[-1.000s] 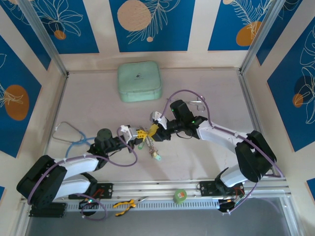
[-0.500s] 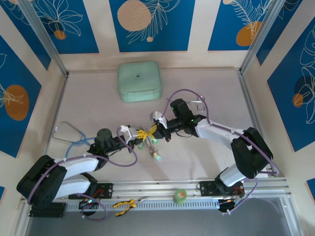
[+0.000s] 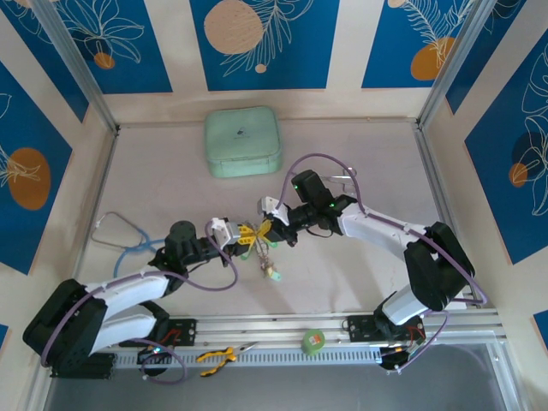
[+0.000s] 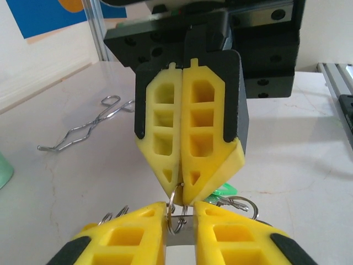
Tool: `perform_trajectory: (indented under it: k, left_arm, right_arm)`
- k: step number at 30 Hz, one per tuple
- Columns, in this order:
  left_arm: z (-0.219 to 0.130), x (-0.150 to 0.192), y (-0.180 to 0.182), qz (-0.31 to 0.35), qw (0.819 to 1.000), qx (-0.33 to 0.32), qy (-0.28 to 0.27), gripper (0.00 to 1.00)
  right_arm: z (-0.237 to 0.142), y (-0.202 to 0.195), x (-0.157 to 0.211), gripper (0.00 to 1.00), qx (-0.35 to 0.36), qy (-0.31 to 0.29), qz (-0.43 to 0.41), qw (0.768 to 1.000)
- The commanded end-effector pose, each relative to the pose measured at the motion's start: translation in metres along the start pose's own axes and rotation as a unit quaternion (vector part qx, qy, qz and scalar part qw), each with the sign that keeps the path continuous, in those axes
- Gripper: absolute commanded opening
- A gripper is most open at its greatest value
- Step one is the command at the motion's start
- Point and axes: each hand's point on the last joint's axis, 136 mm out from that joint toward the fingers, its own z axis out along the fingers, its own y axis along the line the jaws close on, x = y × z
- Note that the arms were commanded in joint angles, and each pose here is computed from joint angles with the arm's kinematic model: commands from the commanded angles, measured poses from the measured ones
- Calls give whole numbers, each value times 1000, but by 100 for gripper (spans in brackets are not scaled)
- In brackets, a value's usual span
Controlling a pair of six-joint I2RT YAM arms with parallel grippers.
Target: Put the keys on the keyring
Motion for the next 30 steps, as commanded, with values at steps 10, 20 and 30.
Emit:
perform_trajectory:
  k: [10, 20, 30]
  left_arm:
    - [2, 2, -5, 20, 999, 21, 44, 6]
    - [-1, -9, -2, 30, 999, 2, -10, 0]
    - [0, -14, -5, 28, 999, 6, -42, 0]
  right_arm:
    - [-7, 13, -26, 0, 10, 61, -113, 992]
    - [-20, 0, -20, 34, 27, -16, -30, 999]
    - [-9, 3, -14, 33, 10, -27, -9, 1000]
